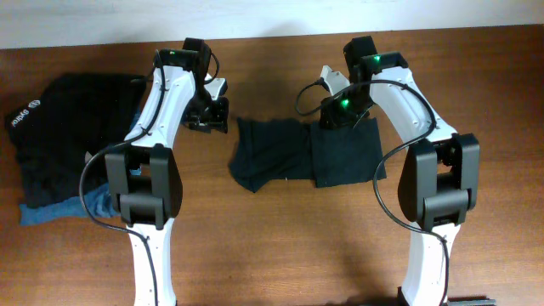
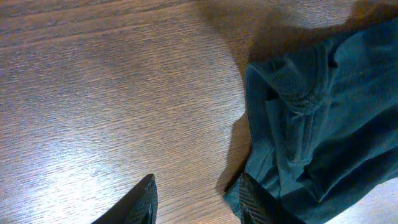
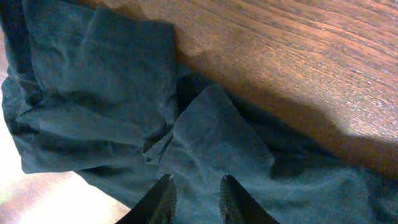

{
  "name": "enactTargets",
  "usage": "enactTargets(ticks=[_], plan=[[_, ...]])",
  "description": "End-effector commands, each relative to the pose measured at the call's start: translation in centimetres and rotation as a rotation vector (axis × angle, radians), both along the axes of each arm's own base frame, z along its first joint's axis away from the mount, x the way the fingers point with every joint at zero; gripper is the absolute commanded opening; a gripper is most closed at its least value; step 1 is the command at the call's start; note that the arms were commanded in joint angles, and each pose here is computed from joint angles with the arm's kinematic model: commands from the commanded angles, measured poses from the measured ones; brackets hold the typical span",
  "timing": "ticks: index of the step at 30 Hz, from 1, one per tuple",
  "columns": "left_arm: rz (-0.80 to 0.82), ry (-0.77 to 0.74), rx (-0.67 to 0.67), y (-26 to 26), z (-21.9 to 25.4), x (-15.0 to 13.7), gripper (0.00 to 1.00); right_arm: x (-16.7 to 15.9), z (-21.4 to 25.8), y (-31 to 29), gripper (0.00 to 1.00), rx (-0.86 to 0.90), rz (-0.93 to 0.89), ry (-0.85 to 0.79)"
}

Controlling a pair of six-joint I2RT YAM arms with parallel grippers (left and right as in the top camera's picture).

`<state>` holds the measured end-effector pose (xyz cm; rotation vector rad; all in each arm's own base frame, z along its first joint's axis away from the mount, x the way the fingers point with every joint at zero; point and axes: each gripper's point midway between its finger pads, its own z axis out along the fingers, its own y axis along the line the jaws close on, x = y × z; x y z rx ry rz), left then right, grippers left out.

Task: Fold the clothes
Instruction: 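Lower the folded right end onto the strip and release, raise right gripper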

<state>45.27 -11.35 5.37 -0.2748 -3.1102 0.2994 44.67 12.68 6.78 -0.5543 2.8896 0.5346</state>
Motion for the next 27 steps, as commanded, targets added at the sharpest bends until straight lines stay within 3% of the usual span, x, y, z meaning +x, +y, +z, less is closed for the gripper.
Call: enactTargets(ticks=[1, 19, 27], plan=[[-0.017, -0.03, -0.016, -0.2, 1.5, 0.0, 0.42, 0.2, -0.7, -0.2, 0.33, -0.009, -0.01, 0.0], [-0.017, -0.03, -0.016, -0.2, 1.5, 0.0, 0.42, 2.2, -6.2, 0.1, 0.37, -0.009, -0.01, 0.003], [-0.017, -0.029, -0.016, -0.2, 1.5, 0.0, 0.43, 3.4, -5.9, 0.3, 0.41, 0.0, -0.012, -0.049]])
